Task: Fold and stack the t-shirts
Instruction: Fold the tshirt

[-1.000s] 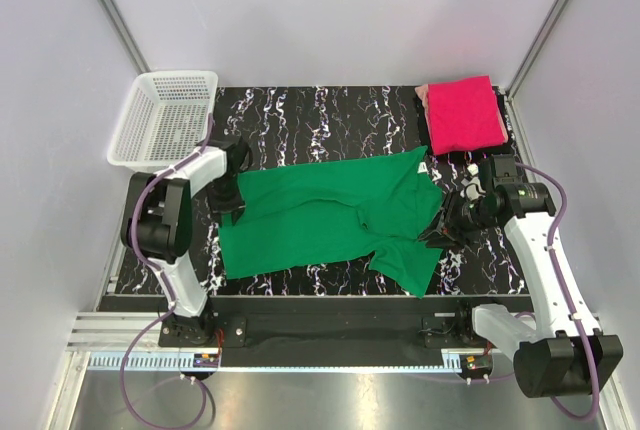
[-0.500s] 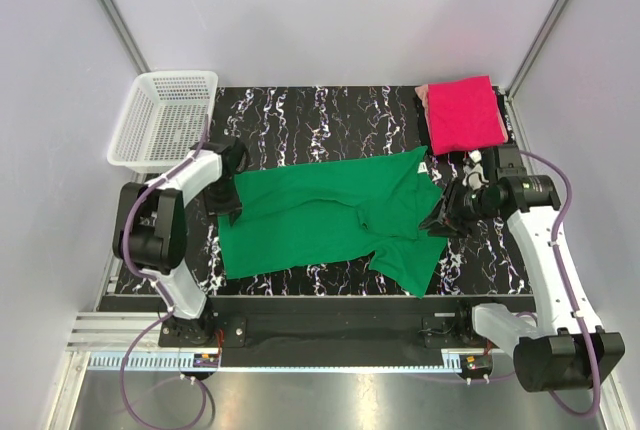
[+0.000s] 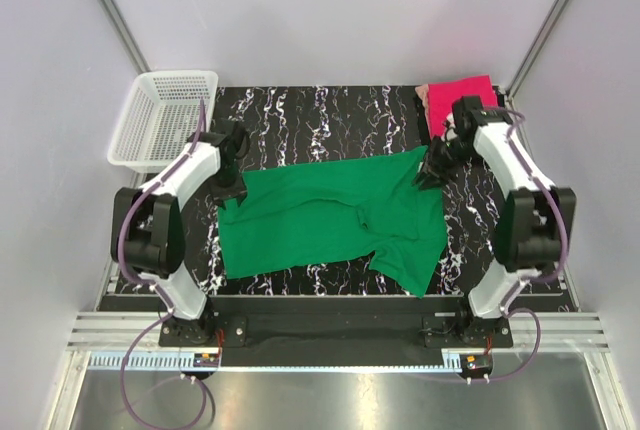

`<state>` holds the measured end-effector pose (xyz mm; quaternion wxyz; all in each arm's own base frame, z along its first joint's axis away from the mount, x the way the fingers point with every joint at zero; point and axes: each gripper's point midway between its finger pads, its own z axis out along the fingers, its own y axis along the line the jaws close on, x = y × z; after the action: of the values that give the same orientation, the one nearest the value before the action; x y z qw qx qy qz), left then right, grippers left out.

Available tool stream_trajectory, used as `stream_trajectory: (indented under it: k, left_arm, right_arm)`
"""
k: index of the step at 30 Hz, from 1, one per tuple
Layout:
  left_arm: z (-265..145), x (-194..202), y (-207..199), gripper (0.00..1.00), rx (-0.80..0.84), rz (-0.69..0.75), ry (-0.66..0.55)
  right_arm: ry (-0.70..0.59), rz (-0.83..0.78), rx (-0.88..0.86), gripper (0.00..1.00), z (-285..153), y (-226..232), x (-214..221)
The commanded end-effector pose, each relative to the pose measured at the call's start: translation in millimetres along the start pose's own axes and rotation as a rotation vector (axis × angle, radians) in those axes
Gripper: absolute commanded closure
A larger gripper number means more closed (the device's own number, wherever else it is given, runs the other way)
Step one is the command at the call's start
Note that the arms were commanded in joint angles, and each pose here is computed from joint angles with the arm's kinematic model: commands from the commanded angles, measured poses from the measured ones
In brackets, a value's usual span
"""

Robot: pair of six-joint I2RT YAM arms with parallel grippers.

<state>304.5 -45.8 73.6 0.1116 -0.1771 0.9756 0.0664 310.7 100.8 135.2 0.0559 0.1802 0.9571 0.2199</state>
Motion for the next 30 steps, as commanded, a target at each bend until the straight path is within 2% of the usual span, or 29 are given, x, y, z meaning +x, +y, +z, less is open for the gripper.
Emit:
stream_trajectory:
  k: [1, 3, 4, 7, 10, 17, 20, 22, 26, 30]
  left_arm:
    - [-35, 1, -11, 0.57, 0.143, -0.030, -0.074]
    - [-44, 8, -13, 0.56, 0.198, -0.032, -0.099]
    - [-61, 9, -14, 0.55, 0.251, -0.038, -0.136]
    - [-81, 21, -13, 0.52, 0.329, -0.029, -0.170]
    - [-92, 31, -11, 0.51, 0.380, -0.008, -0.187]
    - [-84, 45, -6, 0.49, 0.382, 0.027, -0.178]
    - [-75, 37, -7, 0.49, 0.359, 0.053, -0.186]
    - [-68, 35, -12, 0.49, 0.350, 0.065, -0.147]
    - [-69, 10, -24, 0.49, 0.342, 0.045, -0.162]
    - [-63, -11, -38, 0.49, 0.325, 0.023, -0.145]
  right_arm:
    - [-0.179, -0.083, 0.003, 0.70, -8, 31, -87]
    - [-0.169, -0.078, 0.009, 0.75, 0, 35, -105]
    - [-0.168, -0.077, 0.006, 0.74, 10, 41, -124]
    - [-0.140, -0.074, 0.033, 0.73, 25, 43, -146]
    - [-0.102, -0.080, 0.123, 0.71, 47, 21, -157]
    - [-0.034, -0.012, 0.211, 0.71, 83, -5, -160]
    - [-0.041, -0.028, 0.251, 0.72, 83, -9, -163]
    - [-0.053, -0.038, 0.299, 0.72, 81, -17, -166]
    - [-0.115, -0.018, 0.341, 0.73, 69, -27, -183]
    - [-0.122, 0.011, 0.299, 0.74, 70, -23, -191]
